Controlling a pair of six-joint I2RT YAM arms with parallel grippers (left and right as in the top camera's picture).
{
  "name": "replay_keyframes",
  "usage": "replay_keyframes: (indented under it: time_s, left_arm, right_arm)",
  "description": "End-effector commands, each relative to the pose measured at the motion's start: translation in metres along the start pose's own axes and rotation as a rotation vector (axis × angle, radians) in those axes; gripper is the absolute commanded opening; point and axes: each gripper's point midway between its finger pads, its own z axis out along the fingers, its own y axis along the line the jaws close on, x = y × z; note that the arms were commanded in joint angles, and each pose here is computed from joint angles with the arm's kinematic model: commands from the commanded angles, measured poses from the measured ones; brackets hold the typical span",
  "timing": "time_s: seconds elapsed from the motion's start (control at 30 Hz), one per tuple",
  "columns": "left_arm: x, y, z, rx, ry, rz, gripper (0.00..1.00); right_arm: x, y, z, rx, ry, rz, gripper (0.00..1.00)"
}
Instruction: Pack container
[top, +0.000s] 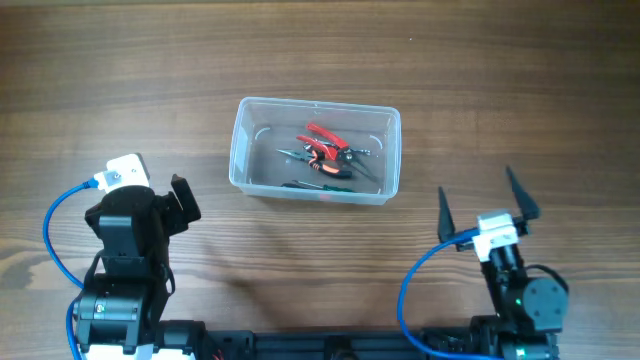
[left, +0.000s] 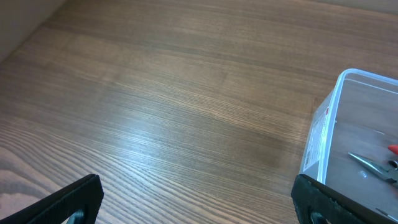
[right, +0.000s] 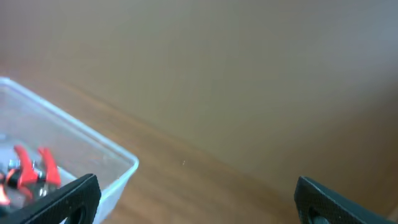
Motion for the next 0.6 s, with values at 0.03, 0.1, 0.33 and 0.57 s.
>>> replay_keyframes:
  time_s: [0.03, 0.1, 0.33, 0.57]
  left_arm:
    - [0.001, 0.002, 0.001, -0.013, -0.001, -0.005, 1.0]
    - [0.001, 0.002, 0.001, -0.013, -0.001, -0.005, 1.0]
    - [0.001, 0.002, 0.001, -0.013, -0.001, -0.005, 1.0]
    - [0.001, 0.002, 0.001, -0.013, -0.001, -0.005, 1.0]
  right_arm:
    - [0.021, 0.012, -0.001, -0.024, 0.03, -0.028, 1.0]
    - [0.03, 0.016, -0.001, -0.042, 0.066, -0.024, 1.0]
    - [0.047, 0.001, -0.003, 0.062, 0.149, 0.115, 1.0]
    - [0.047, 0.001, -0.003, 0.06, 0.145, 0.111, 1.0]
